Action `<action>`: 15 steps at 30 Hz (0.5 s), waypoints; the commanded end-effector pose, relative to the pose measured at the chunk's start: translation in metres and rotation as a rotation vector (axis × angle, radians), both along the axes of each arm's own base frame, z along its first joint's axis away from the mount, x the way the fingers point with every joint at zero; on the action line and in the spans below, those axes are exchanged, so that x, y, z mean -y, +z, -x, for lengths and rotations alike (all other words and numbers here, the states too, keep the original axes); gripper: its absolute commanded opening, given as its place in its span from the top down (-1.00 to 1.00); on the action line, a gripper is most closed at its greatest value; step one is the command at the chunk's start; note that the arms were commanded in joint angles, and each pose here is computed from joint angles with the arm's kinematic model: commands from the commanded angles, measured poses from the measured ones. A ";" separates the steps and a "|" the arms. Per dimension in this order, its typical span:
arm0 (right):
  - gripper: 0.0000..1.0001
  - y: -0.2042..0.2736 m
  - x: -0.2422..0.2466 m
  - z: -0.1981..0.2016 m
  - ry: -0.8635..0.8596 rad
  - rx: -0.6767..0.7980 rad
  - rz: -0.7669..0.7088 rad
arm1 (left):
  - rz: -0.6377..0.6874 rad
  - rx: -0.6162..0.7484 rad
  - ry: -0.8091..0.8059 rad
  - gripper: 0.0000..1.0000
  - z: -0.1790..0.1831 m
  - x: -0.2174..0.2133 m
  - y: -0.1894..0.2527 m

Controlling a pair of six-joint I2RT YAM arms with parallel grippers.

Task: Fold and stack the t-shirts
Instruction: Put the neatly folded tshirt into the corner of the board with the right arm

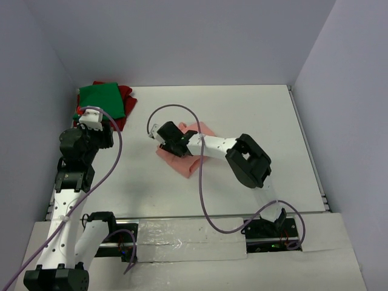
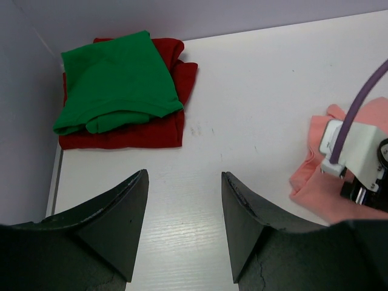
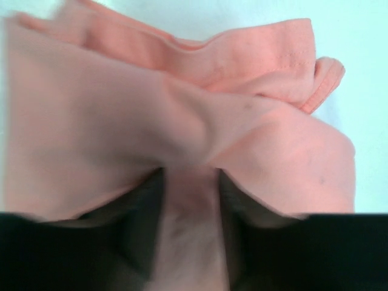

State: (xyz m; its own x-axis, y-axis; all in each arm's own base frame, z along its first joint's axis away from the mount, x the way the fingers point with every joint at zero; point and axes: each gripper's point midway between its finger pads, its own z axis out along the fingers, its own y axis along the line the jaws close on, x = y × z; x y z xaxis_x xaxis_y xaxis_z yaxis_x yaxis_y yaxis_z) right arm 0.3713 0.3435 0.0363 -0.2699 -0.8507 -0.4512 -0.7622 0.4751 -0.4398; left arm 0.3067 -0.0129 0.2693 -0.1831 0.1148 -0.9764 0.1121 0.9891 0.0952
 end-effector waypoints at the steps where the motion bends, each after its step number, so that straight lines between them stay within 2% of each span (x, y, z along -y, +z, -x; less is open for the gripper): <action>1: -0.06 0.053 -0.023 0.028 0.082 0.033 -0.087 | 0.015 0.072 -0.013 -0.21 -0.001 0.002 0.025; 2: -0.32 0.061 -0.028 0.037 0.105 0.041 -0.095 | 0.014 0.069 -0.016 -0.21 -0.001 0.002 0.023; 5: -0.41 0.074 -0.034 0.053 0.144 0.050 -0.096 | 0.012 0.069 -0.018 -0.21 -0.001 0.003 0.022; 9: -0.54 0.077 -0.041 0.087 0.200 0.050 -0.029 | 0.011 0.066 -0.026 -0.21 0.000 0.004 0.020; 15: -0.56 0.029 -0.030 0.104 0.201 0.048 0.164 | 0.013 0.072 -0.030 -0.21 0.001 0.005 0.023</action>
State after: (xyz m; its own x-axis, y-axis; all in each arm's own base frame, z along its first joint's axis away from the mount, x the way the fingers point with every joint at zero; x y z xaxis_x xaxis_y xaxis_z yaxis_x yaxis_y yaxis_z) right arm 0.2670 0.3992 0.0928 -0.0399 -0.8913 -0.4517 -0.8320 0.2800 -0.4789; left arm 0.3058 -0.0167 0.2707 -0.1762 0.1143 -0.9777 0.1335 0.9868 0.0913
